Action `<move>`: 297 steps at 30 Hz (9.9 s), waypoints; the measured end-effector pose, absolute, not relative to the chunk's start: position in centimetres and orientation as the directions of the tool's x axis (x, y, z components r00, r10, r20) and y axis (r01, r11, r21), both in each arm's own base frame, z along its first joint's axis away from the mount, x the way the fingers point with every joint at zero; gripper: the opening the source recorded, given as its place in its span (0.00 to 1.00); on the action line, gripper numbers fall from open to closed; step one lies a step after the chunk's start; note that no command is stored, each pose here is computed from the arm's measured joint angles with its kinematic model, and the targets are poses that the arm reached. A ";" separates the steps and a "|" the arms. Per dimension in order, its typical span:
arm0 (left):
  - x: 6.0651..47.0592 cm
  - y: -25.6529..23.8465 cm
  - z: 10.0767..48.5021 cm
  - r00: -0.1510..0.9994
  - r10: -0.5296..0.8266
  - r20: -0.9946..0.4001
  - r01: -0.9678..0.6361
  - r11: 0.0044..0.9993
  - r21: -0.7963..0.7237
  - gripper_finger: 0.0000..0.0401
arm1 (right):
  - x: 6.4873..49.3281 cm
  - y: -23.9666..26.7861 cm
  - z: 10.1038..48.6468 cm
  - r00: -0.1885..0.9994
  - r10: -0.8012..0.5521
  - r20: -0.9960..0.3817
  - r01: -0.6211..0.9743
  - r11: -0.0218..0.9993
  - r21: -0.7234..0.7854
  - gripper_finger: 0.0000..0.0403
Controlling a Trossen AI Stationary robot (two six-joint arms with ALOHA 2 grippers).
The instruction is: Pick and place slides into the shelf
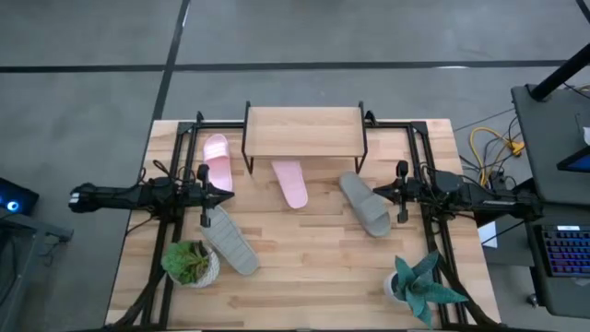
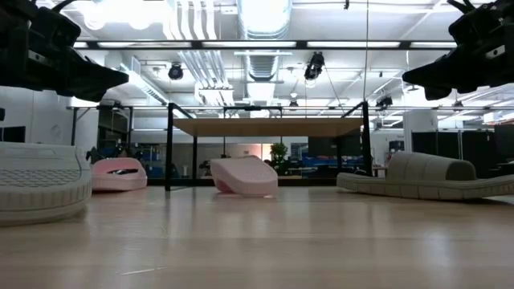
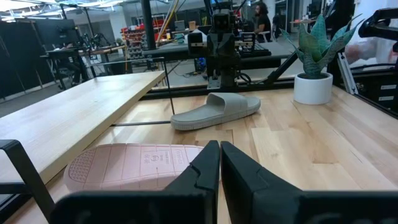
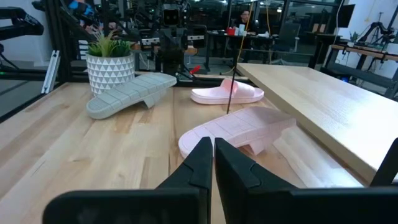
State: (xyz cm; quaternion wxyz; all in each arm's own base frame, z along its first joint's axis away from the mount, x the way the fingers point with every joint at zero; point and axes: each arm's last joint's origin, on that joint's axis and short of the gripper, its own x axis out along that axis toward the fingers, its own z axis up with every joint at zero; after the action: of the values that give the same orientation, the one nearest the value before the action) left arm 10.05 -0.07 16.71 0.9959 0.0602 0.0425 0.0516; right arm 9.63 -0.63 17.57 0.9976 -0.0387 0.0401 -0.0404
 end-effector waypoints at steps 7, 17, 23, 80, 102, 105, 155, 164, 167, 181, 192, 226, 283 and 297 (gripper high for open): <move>10.1 -0.1 16.7 0.991 0.108 -0.078 -0.098 0.987 0.124 0.00 | 9.6 -0.6 17.6 0.994 -0.084 -0.077 0.078 0.994 -0.081 0.02; 10.1 -0.1 16.7 0.991 0.108 -0.078 -0.097 0.987 0.124 0.00 | 9.6 -0.6 17.6 0.993 -0.084 -0.077 0.078 0.994 -0.081 0.02; 10.1 -0.1 16.7 0.991 0.108 -0.078 -0.098 0.987 0.124 0.00 | 9.6 -0.6 17.6 0.994 -0.084 -0.077 0.078 0.994 -0.081 0.02; 10.1 -0.1 16.7 0.991 0.108 -0.079 -0.098 0.987 0.124 0.00 | 9.6 -0.6 17.6 0.994 -0.084 -0.072 0.075 0.991 -0.114 0.02; 10.0 0.1 18.6 0.978 0.176 0.116 -0.189 0.975 0.119 0.00 | 9.5 -0.7 20.5 0.972 -0.108 0.211 0.119 0.992 -0.044 0.03; 9.9 0.1 18.9 0.972 0.181 0.152 -0.198 0.974 0.109 0.04 | 9.5 -0.7 21.4 0.977 -0.109 0.181 0.122 0.991 -0.062 0.08; 10.4 0.1 19.8 0.955 0.191 0.226 -0.214 0.973 0.083 0.35 | 15.9 6.3 23.8 0.622 -0.065 -0.781 -0.117 0.978 -0.175 0.48; 10.4 0.1 19.7 0.957 0.191 0.220 -0.212 0.974 0.080 0.35 | 17.2 7.7 21.4 0.509 -0.083 -0.857 -0.194 0.959 -0.208 0.48; 10.4 0.1 19.7 0.958 0.191 0.216 -0.212 0.974 0.080 0.35 | 17.5 8.1 20.7 0.477 -0.096 -0.874 -0.214 0.951 -0.221 0.48; 10.5 0.1 19.7 0.958 0.191 0.212 -0.212 0.974 0.081 0.35 | 18.6 8.6 18.4 0.379 -0.279 -0.882 -0.196 0.908 -0.371 0.48; 10.6 0.1 19.6 0.961 0.191 0.201 -0.211 0.974 0.084 0.35 | 18.9 9.2 16.8 0.328 -0.340 -0.881 -0.219 0.880 -0.421 0.48; 10.9 0.1 19.2 0.968 0.190 0.163 -0.207 0.974 0.094 0.35 | 19.2 9.7 13.2 0.247 -0.643 -0.725 -0.080 0.732 -0.676 0.06; 14.3 -0.9 21.2 0.961 -0.084 0.265 0.040 0.985 0.167 0.61 | 22.8 10.3 36.2 0.865 -0.282 -0.415 0.107 0.912 -0.396 0.03; 21.2 -1.3 24.0 0.982 -0.097 0.163 0.055 0.968 0.245 0.66 | 22.9 10.4 36.4 0.878 -0.254 -0.407 0.086 0.918 -0.387 0.03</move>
State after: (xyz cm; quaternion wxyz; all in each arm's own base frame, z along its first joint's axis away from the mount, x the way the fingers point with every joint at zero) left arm 21.18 -1.26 23.98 0.9881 0.1206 -0.0871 -0.0382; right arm 22.87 10.39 36.43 0.9518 -0.1816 0.2306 -0.0894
